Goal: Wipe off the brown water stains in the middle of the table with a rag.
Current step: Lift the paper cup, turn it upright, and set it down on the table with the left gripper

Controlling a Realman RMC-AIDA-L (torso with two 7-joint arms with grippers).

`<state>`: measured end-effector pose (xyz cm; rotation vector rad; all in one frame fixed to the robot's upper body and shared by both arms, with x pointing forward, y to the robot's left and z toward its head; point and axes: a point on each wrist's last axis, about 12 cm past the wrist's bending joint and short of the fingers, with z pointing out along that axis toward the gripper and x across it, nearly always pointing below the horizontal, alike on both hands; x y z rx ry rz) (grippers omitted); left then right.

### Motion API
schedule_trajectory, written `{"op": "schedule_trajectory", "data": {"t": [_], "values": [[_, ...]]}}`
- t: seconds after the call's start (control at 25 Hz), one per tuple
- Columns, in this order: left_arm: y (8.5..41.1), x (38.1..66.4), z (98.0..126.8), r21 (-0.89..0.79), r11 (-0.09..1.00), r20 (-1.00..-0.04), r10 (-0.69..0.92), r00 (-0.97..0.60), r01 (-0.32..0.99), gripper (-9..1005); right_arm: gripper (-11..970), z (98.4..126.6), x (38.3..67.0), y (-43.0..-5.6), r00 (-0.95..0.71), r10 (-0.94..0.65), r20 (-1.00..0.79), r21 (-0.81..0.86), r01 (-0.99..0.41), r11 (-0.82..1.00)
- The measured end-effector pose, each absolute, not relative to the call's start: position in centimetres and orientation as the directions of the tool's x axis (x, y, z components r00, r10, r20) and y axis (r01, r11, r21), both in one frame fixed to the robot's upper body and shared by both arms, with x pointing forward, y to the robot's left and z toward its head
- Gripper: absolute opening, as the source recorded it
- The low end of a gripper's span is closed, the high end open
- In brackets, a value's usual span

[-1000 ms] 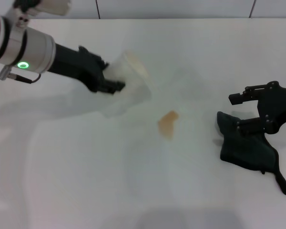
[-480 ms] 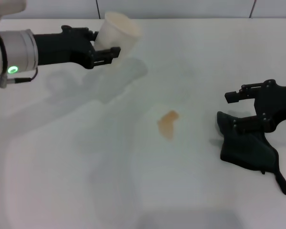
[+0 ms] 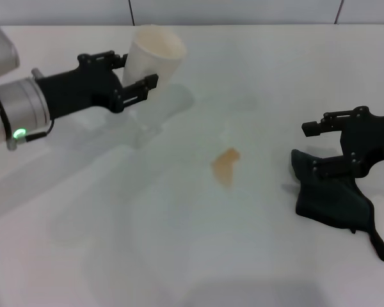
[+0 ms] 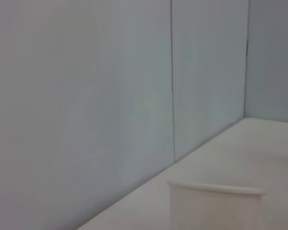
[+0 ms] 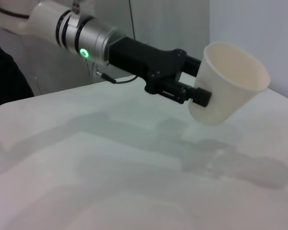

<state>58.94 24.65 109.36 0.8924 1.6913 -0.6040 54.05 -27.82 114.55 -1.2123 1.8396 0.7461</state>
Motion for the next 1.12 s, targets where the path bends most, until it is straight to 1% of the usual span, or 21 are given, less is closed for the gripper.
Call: {"op": "schedule_trajectory", "data": {"t": [0.36, 0.56, 0.8, 1.12], "values": [[24.8, 57.0, 106.2, 0.066, 0.605, -0.962, 0.249, -0.111, 0.794, 569, 720, 113.9, 54.1, -28.0, -0.203, -0.480, -0.854, 0.020, -0.933, 0.359], [24.7, 56.3, 105.0, 0.067, 0.598, -0.957, 0.266, -0.119, 0.798, 568, 720, 113.5, 54.0, -28.0, -0.195, -0.491, -0.849, 0.011, -0.936, 0.353], [24.5, 55.7, 103.9, 0.073, 0.600, -0.950, 0.284, -0.127, 0.797, 566, 720, 113.1, 54.0, -28.0, -0.186, -0.500, -0.846, 0.003, -0.939, 0.344], [24.5, 55.5, 103.4, 0.080, 0.605, -0.943, 0.303, -0.136, 0.793, 565, 720, 112.9, 54.0, -27.9, -0.186, -0.504, -0.843, 0.001, -0.939, 0.345]]}}
